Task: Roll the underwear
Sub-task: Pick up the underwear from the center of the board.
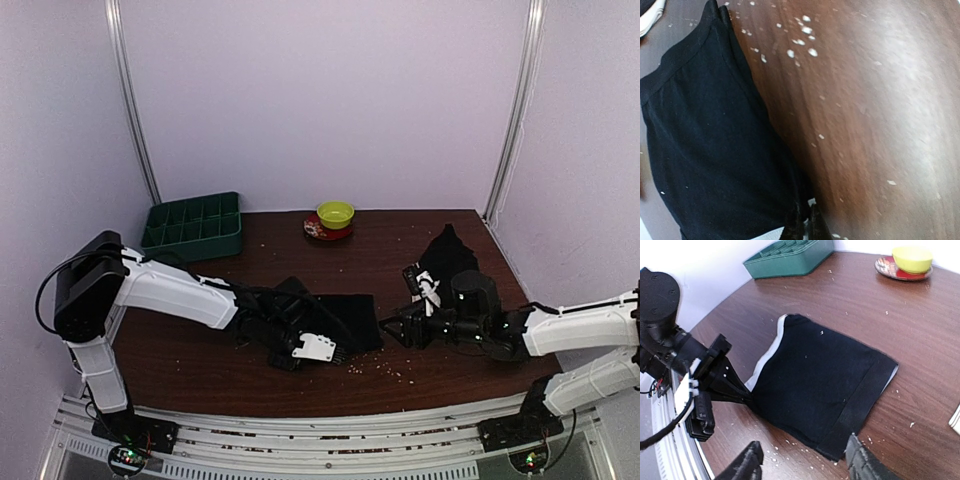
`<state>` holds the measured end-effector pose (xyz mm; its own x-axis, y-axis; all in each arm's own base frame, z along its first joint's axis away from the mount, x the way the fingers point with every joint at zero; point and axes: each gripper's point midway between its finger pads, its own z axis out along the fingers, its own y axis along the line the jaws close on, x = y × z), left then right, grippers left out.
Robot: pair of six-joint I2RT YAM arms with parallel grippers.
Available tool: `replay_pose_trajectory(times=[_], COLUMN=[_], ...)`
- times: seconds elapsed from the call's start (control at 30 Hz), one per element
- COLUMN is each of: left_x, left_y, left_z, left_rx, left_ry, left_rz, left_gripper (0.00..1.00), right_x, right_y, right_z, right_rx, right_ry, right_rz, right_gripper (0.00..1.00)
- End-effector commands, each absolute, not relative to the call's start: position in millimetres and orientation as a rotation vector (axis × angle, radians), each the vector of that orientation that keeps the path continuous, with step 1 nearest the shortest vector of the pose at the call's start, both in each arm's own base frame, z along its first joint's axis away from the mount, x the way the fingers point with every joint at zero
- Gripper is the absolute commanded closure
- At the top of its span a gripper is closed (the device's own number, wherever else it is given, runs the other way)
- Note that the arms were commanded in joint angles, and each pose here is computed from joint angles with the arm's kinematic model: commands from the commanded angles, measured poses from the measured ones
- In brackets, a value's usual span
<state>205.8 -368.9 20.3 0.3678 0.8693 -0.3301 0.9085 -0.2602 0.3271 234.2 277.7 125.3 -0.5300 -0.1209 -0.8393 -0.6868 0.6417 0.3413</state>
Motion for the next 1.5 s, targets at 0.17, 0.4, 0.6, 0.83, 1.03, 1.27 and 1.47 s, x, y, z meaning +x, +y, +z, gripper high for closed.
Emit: replay_pose_trajectory(times=[0.17, 0.4, 0.6, 0.83, 1.03, 1.27, 1.47], left_x=[196, 209, 210, 217, 218, 218, 217], left_y=[-349, -346, -341, -337, -335, -339, -338], left_z=[55, 70, 73, 79, 81, 83, 84], left_rx=[2.257, 2.244, 2.261, 2.243, 2.245, 2.237, 2.244], left_ry=[1.548, 1.553, 1.54, 1.54, 1.537, 1.534, 1.532], left_rz=[-0.429, -0.531, -0.565, -0.576, -0.584, -0.606, -0.611], left_gripper=[1.0, 1.0, 1.0, 1.0, 1.0, 1.0, 1.0], right_x=[201, 184, 187, 205, 196, 194, 210], right_y=[292, 320, 346, 367, 382, 395, 399], right_z=[155, 121, 87, 54, 34, 36, 30], right_rx=[-0.885, -1.175, -1.346, -1.396, -1.477, -1.419, -1.35], right_ry=[1.633, 1.552, 1.58, 1.658, 1.596, 1.534, 1.529], right_rz=[0.656, 0.43, 0.262, 0.074, -0.012, -0.105, -0.275], right_gripper=[0.26, 0.24, 0.25, 0.3, 0.25, 0.18, 0.2])
